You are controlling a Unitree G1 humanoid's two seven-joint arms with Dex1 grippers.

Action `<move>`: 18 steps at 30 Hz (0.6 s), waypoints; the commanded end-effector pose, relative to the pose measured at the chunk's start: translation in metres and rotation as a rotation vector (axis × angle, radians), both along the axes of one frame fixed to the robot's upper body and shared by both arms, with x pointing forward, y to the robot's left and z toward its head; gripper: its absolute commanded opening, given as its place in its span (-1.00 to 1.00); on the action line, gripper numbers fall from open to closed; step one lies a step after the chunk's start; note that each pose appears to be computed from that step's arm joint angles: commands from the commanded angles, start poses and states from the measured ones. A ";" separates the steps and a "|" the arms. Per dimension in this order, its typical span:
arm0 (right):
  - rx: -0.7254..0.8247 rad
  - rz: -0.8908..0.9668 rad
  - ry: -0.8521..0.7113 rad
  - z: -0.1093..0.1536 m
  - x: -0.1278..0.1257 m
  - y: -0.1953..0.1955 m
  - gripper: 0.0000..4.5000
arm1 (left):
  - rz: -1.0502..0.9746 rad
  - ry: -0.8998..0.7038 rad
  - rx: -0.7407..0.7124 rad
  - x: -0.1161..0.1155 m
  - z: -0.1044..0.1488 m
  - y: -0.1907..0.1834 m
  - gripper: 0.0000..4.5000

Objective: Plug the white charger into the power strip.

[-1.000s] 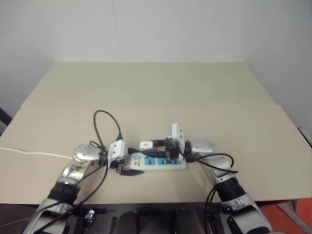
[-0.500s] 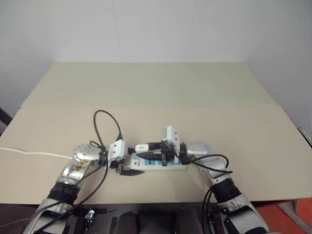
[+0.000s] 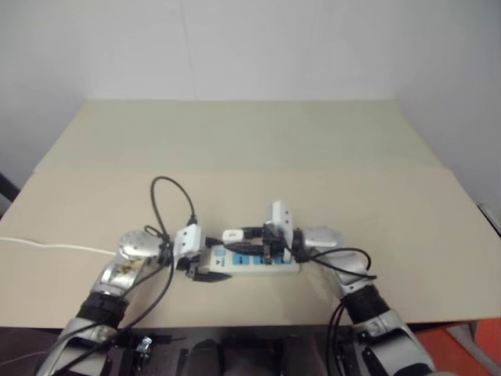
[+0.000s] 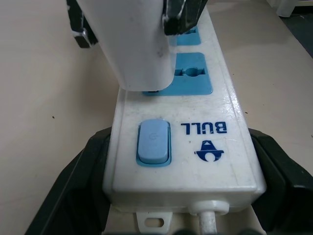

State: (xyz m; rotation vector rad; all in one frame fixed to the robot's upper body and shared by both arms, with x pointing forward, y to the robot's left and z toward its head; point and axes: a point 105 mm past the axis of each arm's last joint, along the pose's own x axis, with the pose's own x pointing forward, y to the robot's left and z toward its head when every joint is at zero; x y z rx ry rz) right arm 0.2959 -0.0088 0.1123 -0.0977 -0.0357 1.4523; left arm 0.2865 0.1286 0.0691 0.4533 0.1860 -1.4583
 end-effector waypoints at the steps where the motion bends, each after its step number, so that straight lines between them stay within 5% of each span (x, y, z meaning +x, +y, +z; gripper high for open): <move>1: -0.003 -0.017 -0.026 0.003 0.001 -0.008 -0.50 | 0.010 0.001 0.037 0.002 -0.002 0.006 0.47; 18: -0.121 -0.038 -0.004 -0.030 -0.005 -0.029 -0.50 | 0.016 -0.001 0.041 0.003 -0.002 0.008 0.47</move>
